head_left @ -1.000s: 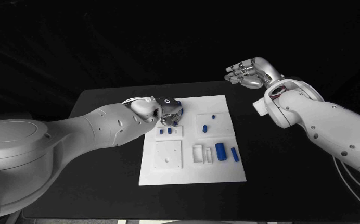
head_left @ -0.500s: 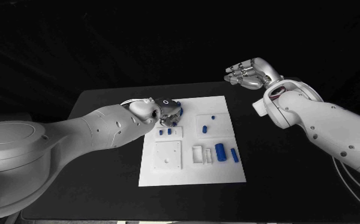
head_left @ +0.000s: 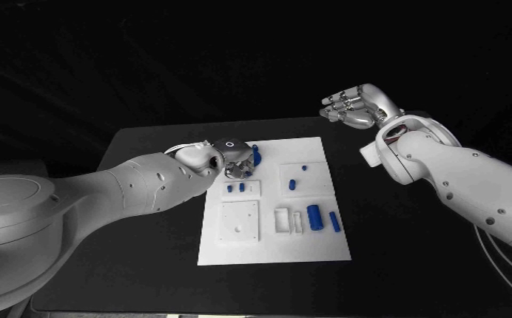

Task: Assemble the parts on the task board

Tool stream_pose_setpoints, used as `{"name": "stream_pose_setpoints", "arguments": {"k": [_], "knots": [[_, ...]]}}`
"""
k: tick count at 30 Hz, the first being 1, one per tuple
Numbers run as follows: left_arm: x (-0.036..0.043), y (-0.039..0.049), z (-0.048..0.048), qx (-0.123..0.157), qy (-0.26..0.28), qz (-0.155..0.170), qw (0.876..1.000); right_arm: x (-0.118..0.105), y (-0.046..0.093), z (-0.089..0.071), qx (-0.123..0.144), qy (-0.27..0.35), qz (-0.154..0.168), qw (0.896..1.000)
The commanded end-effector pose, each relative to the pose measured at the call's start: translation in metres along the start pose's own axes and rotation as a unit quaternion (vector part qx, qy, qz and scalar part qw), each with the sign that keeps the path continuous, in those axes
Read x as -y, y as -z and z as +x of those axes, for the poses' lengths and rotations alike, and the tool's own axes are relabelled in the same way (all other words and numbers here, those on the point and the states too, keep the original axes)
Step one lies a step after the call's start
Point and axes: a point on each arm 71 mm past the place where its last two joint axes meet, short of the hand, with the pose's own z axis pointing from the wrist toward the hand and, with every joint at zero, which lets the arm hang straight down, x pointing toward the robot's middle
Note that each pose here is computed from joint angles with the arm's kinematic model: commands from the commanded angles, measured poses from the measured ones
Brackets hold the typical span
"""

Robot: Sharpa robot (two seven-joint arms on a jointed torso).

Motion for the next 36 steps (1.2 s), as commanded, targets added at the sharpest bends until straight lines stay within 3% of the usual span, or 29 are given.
{"name": "stream_pose_setpoints", "arguments": {"k": [1,9,17,21,29,36], "knots": [[0.0003,0.0013,-0.0079,0.046,0.04,0.004,0.998,-0.001,0.0,0.001,-0.003,0.002,-0.008,1.0],[-0.0105,0.0083,-0.0191,0.076,0.11,-0.014,0.991,0.0,0.001,0.001,-0.003,0.002,-0.008,1.0],[-0.0325,0.0221,-0.0204,0.069,0.212,-0.052,0.974,0.001,0.002,0.0,-0.002,0.003,-0.007,1.0],[-0.0395,0.0273,-0.0194,0.067,0.252,-0.06,0.964,0.001,0.002,0.0,-0.002,0.002,-0.007,1.0],[-0.0481,0.0335,-0.0183,0.072,0.322,-0.059,0.942,0.001,0.002,0.0,-0.002,0.002,-0.007,1.0],[-0.0505,0.0353,-0.0162,0.075,0.353,-0.057,0.931,0.001,0.002,0.001,-0.003,0.002,-0.007,1.0]]}}
